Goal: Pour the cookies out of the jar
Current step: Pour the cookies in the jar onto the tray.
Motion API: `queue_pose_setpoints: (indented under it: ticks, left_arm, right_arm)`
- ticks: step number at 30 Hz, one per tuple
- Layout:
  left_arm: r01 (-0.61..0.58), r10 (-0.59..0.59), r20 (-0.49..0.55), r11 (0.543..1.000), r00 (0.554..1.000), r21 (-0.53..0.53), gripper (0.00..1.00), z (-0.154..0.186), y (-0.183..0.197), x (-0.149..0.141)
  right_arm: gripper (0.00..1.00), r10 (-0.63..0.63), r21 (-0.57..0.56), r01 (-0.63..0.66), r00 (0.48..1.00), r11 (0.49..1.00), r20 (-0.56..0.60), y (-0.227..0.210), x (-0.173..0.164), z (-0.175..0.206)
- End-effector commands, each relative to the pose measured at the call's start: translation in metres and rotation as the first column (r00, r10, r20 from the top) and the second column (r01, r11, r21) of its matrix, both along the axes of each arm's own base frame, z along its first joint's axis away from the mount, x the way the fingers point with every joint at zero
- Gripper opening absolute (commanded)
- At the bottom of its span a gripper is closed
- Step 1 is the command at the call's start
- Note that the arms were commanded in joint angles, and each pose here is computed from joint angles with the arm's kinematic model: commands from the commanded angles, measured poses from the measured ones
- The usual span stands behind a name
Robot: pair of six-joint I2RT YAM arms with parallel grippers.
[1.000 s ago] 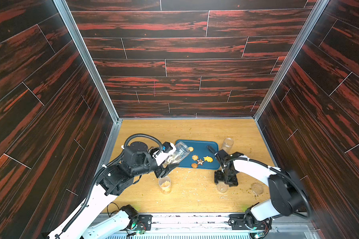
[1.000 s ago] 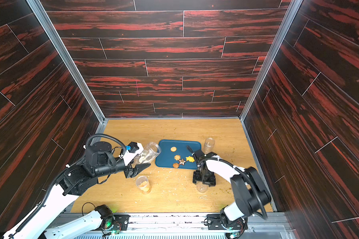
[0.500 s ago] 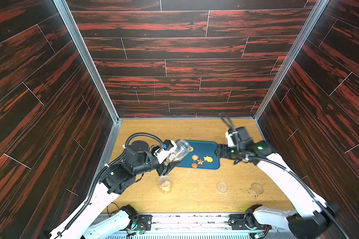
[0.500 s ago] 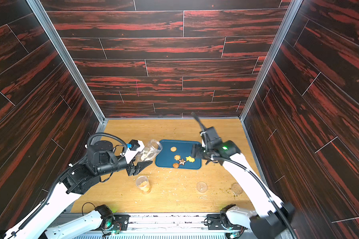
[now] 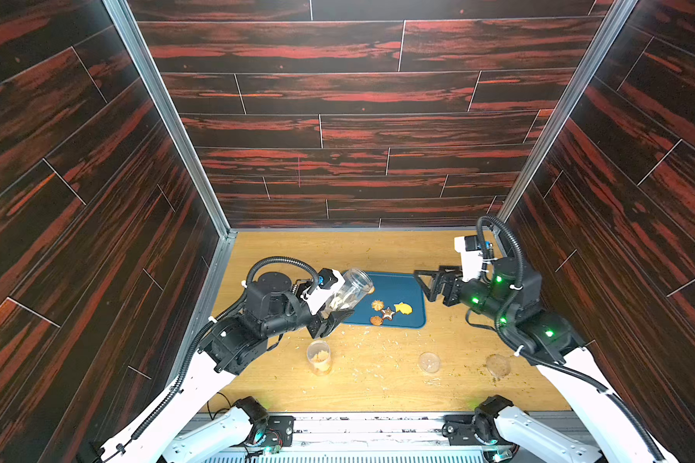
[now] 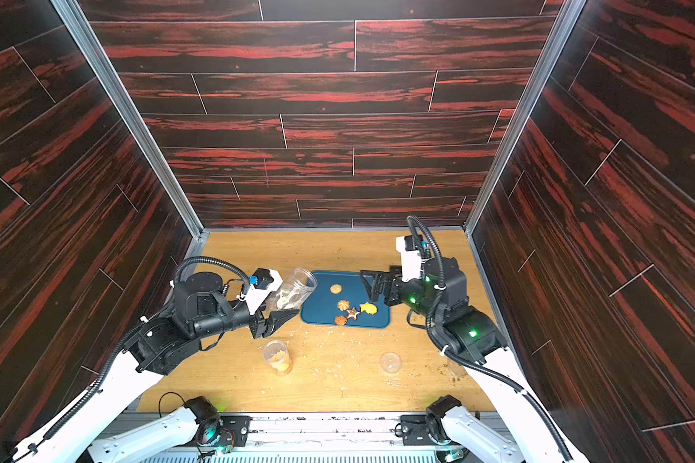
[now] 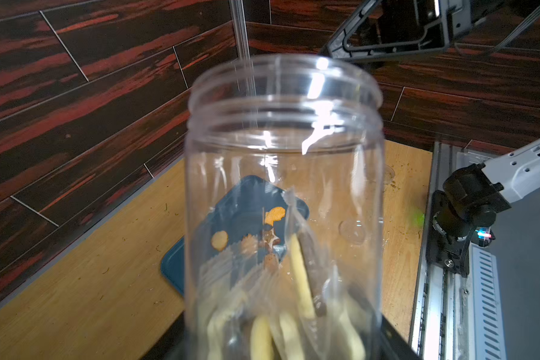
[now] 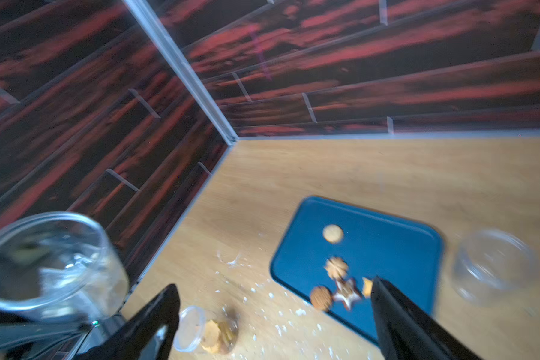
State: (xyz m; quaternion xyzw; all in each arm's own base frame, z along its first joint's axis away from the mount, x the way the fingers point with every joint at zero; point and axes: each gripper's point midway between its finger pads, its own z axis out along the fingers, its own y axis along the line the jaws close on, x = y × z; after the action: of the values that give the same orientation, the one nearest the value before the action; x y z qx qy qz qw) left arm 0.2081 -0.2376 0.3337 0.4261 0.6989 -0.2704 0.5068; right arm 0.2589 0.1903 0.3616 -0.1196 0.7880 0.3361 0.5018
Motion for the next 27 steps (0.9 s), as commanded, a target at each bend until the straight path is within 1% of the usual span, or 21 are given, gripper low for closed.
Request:
queue_pose_setpoints:
  ticks: [1,4,8,11,17,23,27]
  left_arm:
    - [0.002,-0.002,-0.003,1.000,1.000,-0.013,0.38,-0.003,-0.002,0.001]
    - [-0.015,0.015,-0.008,1.000,1.000,0.008,0.38,-0.012,-0.001,0.005]
    - [-0.051,0.052,-0.005,0.997,0.999,0.050,0.39,-0.025,0.004,0.011]
    - [-0.058,0.058,-0.001,0.994,0.998,0.091,0.40,-0.036,0.007,0.013]
    - [-0.046,0.047,-0.006,0.987,0.999,0.156,0.40,-0.055,0.008,0.014]
    - [-0.049,0.051,0.000,0.965,0.999,0.256,0.40,-0.076,0.007,0.028]
    - [-0.066,0.072,-0.006,0.942,0.997,0.330,0.40,-0.090,0.005,0.043]
  right_arm:
    - [0.99,0.043,0.065,-0.055,0.984,0.996,0.172,0.005,-0.007,0.033]
    - [0.99,0.022,0.060,-0.036,0.978,0.998,0.206,0.000,-0.007,0.034]
    - [0.98,0.022,0.034,-0.028,0.983,0.999,0.182,0.000,-0.005,0.028]
    - [0.98,-0.003,0.030,-0.002,0.986,1.000,0.168,-0.003,-0.003,0.027]
    - [0.98,-0.050,0.033,0.045,0.983,0.998,0.178,-0.012,-0.002,0.042]
    - [0.99,-0.032,-0.040,0.041,0.981,0.998,0.190,-0.012,0.001,0.046]
    - [0.99,-0.046,-0.090,0.064,0.981,0.994,0.191,-0.011,0.016,0.040]
